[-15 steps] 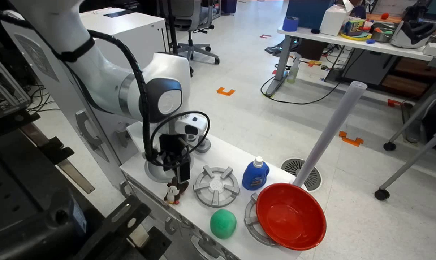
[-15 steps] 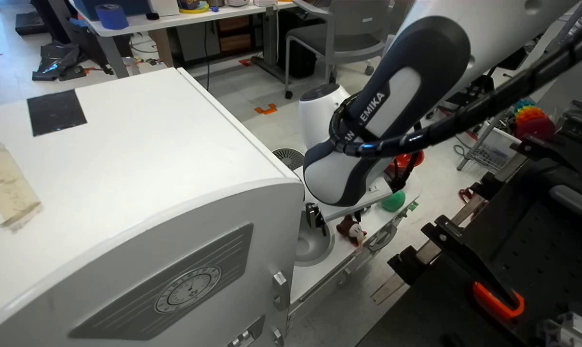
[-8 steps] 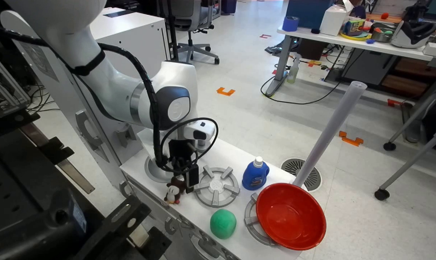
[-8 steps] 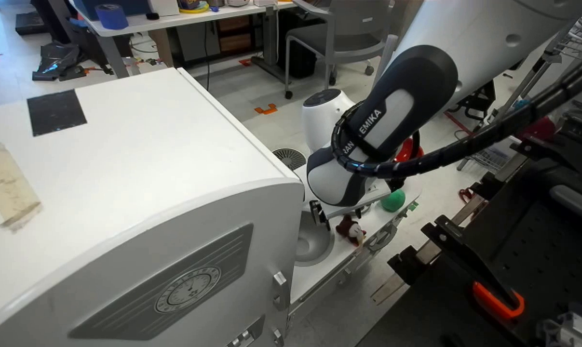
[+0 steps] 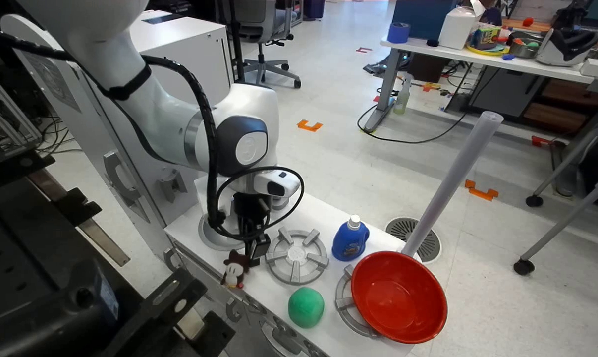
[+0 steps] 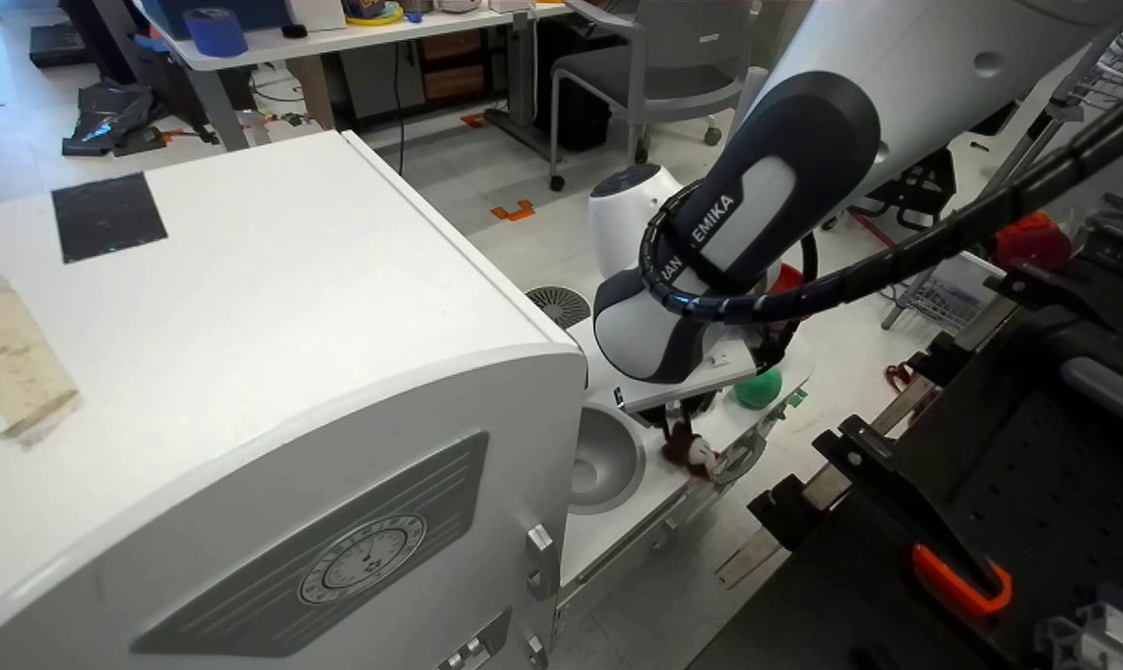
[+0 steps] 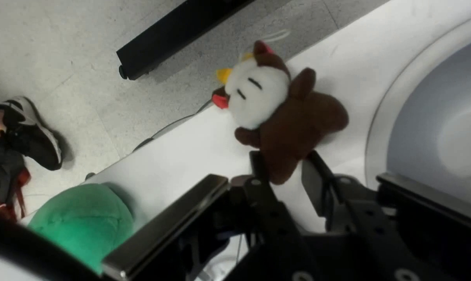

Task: Put the plush toy on the left stove plate

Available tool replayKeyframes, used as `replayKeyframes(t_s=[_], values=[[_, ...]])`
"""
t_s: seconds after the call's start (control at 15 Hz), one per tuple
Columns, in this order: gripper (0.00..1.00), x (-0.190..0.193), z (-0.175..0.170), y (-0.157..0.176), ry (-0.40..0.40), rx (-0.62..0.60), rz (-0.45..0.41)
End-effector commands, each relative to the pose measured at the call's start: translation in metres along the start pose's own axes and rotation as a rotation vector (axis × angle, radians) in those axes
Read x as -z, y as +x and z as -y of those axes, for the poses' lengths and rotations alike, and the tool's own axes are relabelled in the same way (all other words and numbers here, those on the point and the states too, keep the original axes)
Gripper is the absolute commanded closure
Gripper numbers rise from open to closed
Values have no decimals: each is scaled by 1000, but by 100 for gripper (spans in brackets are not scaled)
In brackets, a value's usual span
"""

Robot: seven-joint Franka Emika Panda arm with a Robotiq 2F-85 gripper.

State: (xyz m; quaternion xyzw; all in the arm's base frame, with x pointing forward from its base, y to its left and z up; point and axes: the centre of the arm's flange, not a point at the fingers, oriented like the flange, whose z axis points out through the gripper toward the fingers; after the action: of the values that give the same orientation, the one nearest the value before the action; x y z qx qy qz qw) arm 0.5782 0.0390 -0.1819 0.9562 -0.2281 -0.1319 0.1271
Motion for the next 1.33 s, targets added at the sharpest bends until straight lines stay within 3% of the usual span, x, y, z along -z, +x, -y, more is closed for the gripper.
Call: replayKeyframes(t_s=[0.0, 0.2, 0.47, 0.73, 1.0, 1.27], values=[[99, -28, 34, 34, 1, -87, 44], [100, -9, 34, 37, 11, -118, 63], [99, 46, 33, 49, 52, -117, 79], [99, 80, 26, 98, 62, -151, -15], [99, 71, 2, 140, 7, -229, -73], [99, 56, -5, 153, -27, -307, -90]])
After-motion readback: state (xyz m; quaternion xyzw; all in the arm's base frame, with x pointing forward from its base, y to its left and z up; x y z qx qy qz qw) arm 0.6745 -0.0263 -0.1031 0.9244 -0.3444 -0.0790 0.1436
